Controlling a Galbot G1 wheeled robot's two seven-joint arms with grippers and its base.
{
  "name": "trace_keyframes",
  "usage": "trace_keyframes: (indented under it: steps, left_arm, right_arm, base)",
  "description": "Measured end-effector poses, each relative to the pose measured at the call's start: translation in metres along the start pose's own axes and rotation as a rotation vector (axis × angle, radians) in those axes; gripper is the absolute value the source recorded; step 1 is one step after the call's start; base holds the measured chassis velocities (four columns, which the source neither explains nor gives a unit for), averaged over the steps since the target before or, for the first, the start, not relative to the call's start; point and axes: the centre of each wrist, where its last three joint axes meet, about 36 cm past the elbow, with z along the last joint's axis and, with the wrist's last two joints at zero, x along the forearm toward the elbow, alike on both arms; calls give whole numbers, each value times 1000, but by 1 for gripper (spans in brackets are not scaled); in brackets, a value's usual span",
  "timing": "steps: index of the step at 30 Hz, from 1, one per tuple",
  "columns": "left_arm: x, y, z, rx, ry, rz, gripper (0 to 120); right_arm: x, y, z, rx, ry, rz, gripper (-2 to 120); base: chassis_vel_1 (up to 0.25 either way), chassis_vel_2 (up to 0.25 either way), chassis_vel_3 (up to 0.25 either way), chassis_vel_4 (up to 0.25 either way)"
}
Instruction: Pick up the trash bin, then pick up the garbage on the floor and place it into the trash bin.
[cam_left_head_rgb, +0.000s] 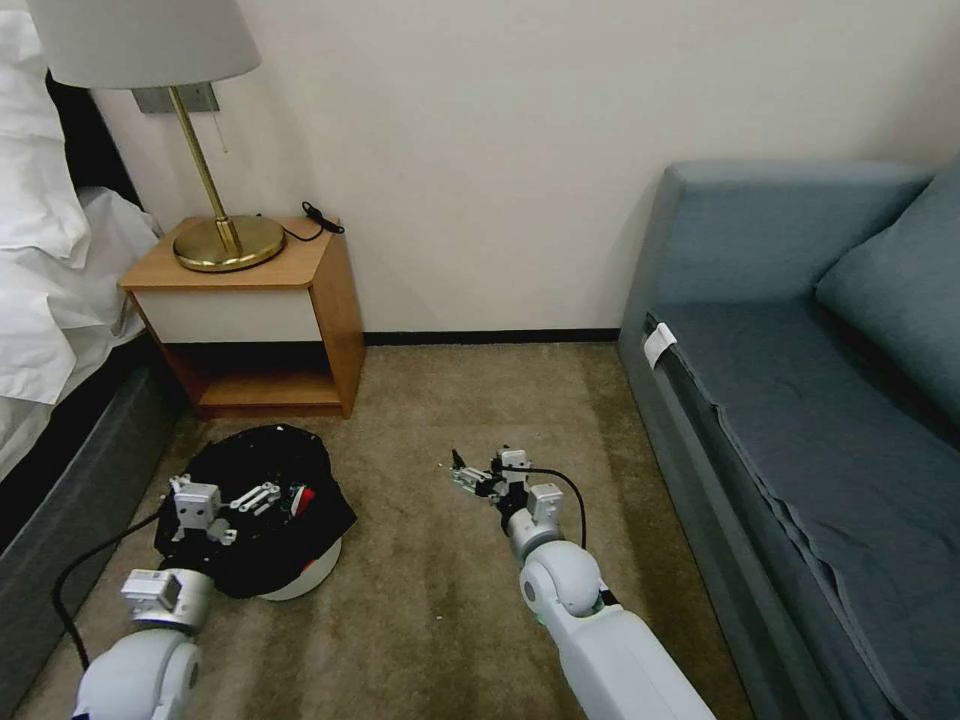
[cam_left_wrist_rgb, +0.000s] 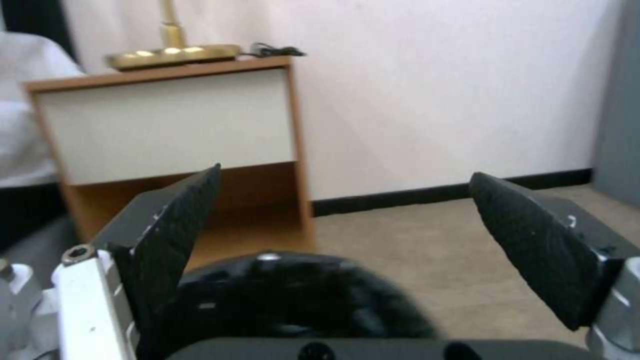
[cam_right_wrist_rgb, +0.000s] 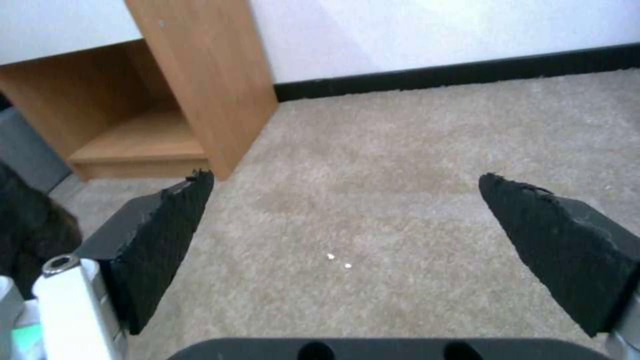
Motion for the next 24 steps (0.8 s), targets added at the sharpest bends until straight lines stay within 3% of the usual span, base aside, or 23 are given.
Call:
trace_keyframes:
  steps: [2,5,24]
  left_arm:
    - [-8,-28,-4,48,5,34,100]
    - [-9,-36,-7,36,21,44,100]
    - [-8,-38,-8,25,32,38,100]
  right_arm:
    - [-5,5,7,-7,-12,8,100]
    - [-7,8,11,6,-22,-2,100]
    - [-8,9,11,14,-26,-11,100]
  base:
    - [0,0,0,0]
    - [0,0,0,0]
    - [0,0,0,0]
